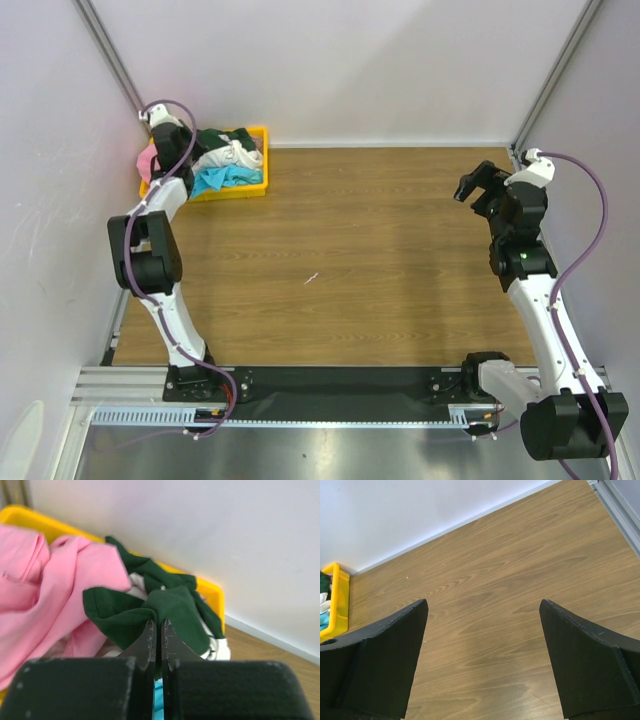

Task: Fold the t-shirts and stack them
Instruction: Grab the tshirt from the pile, then move the tshirt to the center of the board

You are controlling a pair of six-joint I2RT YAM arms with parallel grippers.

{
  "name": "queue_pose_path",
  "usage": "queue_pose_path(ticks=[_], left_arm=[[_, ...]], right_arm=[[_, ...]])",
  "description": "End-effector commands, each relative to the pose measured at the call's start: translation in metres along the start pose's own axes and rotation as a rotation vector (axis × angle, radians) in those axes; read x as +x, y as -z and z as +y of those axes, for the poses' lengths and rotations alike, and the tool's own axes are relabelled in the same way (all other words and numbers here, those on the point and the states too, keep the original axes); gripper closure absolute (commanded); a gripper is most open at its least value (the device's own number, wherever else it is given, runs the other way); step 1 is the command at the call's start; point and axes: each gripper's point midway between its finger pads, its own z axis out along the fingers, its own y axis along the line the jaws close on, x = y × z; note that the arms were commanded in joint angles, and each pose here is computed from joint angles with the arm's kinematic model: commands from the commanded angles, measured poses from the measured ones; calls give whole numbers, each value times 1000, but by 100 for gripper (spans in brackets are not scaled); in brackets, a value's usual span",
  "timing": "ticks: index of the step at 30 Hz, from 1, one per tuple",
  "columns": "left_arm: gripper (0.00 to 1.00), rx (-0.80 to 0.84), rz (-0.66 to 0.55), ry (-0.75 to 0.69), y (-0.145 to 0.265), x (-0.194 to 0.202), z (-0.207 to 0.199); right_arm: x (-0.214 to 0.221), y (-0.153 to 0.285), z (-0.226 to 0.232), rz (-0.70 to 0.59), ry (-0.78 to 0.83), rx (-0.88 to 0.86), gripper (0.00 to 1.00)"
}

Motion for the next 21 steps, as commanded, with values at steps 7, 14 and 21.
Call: queue_pose_path(ticks=[7, 14, 21], left_arm=[[100, 317, -280, -208, 101, -176, -115], [100, 402, -413, -341, 196, -244, -181], [100, 539, -551, -444, 302, -293, -271]], right_arm=[[-14, -18, 0, 17, 1, 62, 0], [-5, -33, 20, 55, -15, -32, 0], [-1, -35, 34, 77, -1, -109, 0]])
